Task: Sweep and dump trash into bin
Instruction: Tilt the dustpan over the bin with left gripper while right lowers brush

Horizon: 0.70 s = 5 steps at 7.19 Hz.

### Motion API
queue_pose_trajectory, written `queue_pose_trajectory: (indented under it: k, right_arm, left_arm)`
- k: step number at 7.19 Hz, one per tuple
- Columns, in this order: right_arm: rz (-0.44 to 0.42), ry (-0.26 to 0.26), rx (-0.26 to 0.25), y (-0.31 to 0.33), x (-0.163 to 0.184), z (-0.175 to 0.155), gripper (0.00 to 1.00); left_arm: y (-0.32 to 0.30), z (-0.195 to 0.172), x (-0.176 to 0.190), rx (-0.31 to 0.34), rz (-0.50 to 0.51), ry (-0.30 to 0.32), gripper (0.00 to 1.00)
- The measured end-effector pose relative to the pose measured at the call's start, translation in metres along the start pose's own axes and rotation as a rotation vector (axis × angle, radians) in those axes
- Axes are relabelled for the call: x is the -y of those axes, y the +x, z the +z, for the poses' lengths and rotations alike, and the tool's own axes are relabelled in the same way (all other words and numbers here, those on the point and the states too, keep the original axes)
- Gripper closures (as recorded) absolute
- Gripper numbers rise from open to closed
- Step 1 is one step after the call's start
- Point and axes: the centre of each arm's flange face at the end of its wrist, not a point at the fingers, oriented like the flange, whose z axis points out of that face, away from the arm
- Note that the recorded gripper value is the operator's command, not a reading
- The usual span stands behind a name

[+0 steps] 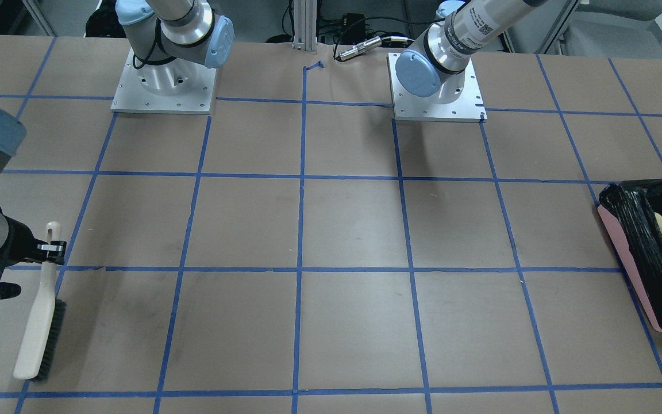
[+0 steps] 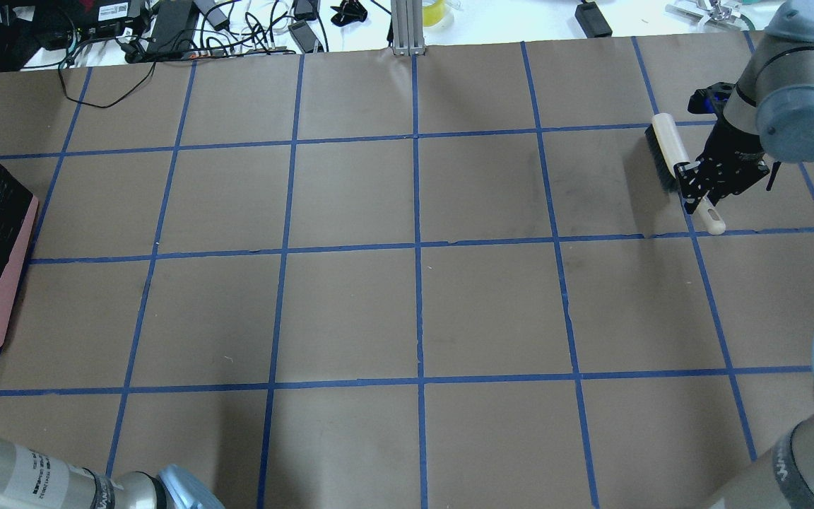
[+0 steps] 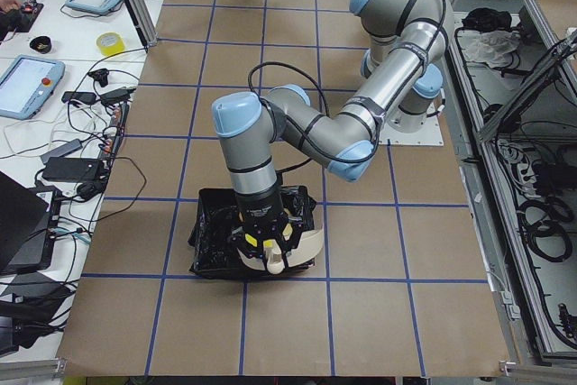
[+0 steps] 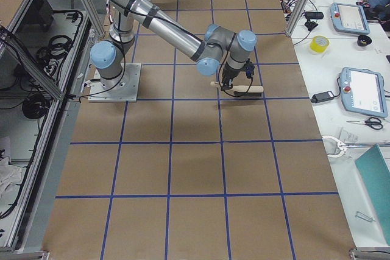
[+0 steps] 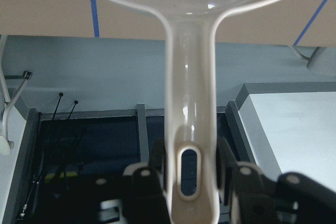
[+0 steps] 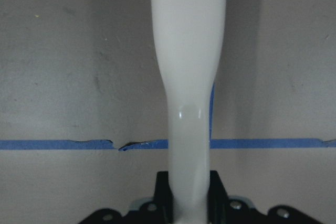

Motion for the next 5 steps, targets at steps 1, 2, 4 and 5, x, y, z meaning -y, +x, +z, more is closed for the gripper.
queue_pose_trajectory:
  k: [1, 2, 4, 5]
  right_arm:
    - [-0.002, -0.006, 0.005, -0.001, -0.002, 0.004, 0.75]
    - [-0.003, -0.006, 0.009, -0.002, -0.003, 0.005, 0.55]
    - [-0.016, -0.005, 0.015, -0.003, -0.002, 0.008, 0.37]
    - [-0.022, -0.004, 0.016, -0.003, -0.002, 0.008, 0.30]
  left_arm:
    - [-0.006, -0.025, 0.013, 0.010, 0.023, -0.050, 1.00]
    - [-0.008, -0.051, 0.029, 0.028, 0.032, -0.111, 1.00]
    - [0.002, -0.078, 0.050, 0.083, 0.013, -0.200, 1.00]
    - [0.008, -0.083, 0.059, 0.114, 0.010, -0.233, 1.00]
